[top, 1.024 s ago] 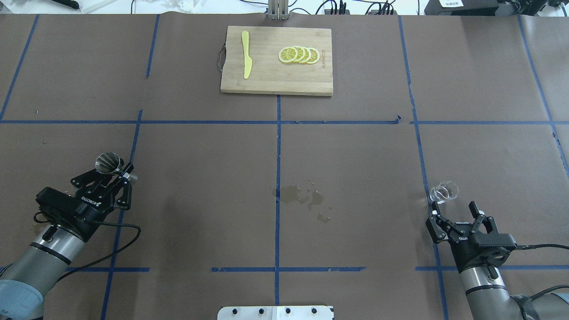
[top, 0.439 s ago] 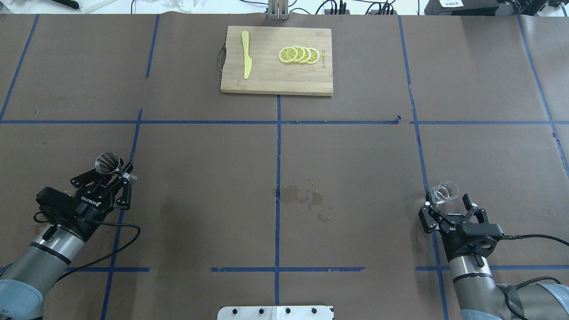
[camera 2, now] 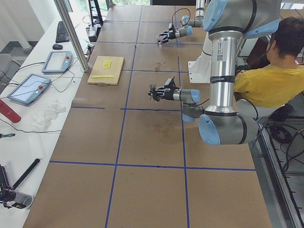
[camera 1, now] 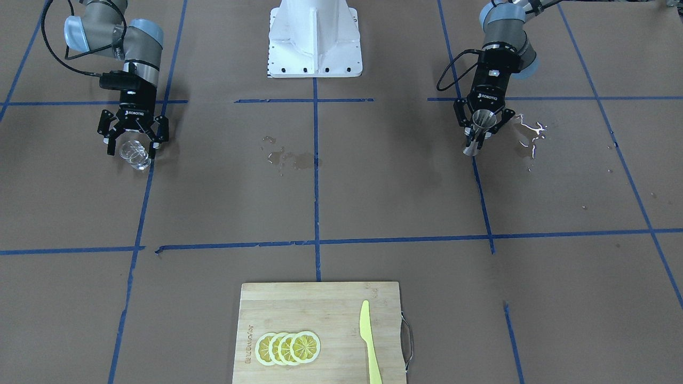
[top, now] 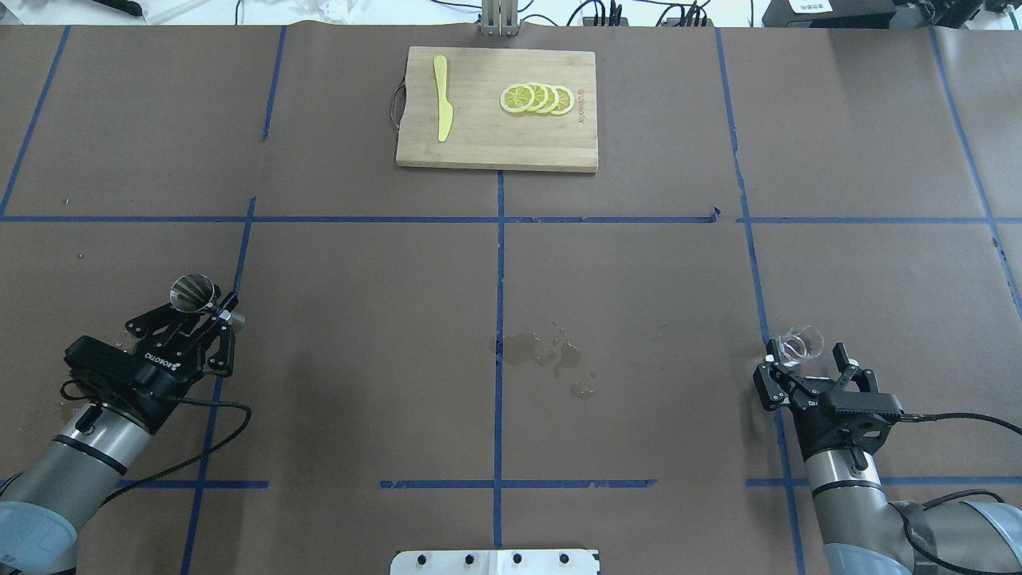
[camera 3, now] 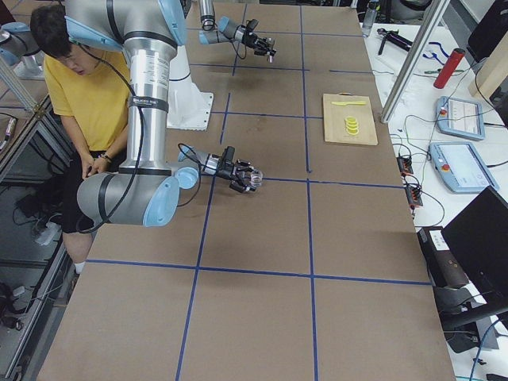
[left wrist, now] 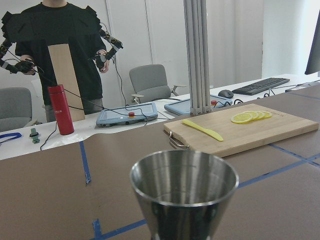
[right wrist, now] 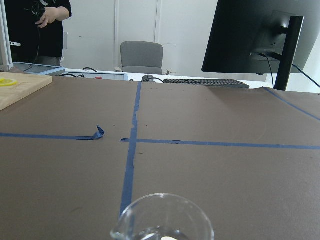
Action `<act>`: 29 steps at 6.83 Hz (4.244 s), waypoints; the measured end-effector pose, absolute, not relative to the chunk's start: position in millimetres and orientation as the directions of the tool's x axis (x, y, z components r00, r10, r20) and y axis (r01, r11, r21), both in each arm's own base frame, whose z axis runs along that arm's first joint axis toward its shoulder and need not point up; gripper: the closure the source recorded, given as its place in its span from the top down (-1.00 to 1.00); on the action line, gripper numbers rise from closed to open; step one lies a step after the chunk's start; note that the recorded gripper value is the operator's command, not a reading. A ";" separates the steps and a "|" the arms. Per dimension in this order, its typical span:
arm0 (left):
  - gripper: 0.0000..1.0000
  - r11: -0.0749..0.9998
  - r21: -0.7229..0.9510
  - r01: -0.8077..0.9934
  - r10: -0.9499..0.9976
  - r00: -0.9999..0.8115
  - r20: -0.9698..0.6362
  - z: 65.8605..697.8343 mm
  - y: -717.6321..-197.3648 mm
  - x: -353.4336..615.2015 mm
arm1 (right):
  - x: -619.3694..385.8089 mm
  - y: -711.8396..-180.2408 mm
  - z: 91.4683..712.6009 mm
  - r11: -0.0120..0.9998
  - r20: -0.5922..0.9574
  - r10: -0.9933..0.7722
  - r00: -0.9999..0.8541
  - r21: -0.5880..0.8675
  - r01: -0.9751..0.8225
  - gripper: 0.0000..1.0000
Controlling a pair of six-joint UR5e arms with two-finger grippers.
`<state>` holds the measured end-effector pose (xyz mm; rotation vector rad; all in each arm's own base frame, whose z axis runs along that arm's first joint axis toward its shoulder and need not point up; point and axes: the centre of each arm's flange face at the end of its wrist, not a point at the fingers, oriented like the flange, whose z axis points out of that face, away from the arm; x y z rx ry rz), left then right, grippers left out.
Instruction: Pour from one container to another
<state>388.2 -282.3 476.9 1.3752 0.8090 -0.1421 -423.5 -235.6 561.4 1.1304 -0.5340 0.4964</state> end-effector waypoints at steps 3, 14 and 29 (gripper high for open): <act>-1.00 0.231 0.812 0.536 0.358 0.729 -0.583 476.9 -282.4 388.2 | -427.6 -238.6 557.8 0.349 0.634 0.107 0.766 0.697 -0.626 0.99; -1.00 0.228 0.808 0.544 0.352 0.727 -0.589 475.8 -283.1 388.5 | -435.7 -244.5 561.0 0.377 0.641 0.047 0.766 0.699 -0.608 -1.00; -1.00 0.188 0.842 0.505 0.684 0.548 -0.482 305.0 -387.2 524.6 | -479.9 -254.3 246.2 0.265 0.620 -0.237 0.748 0.782 -0.564 -1.00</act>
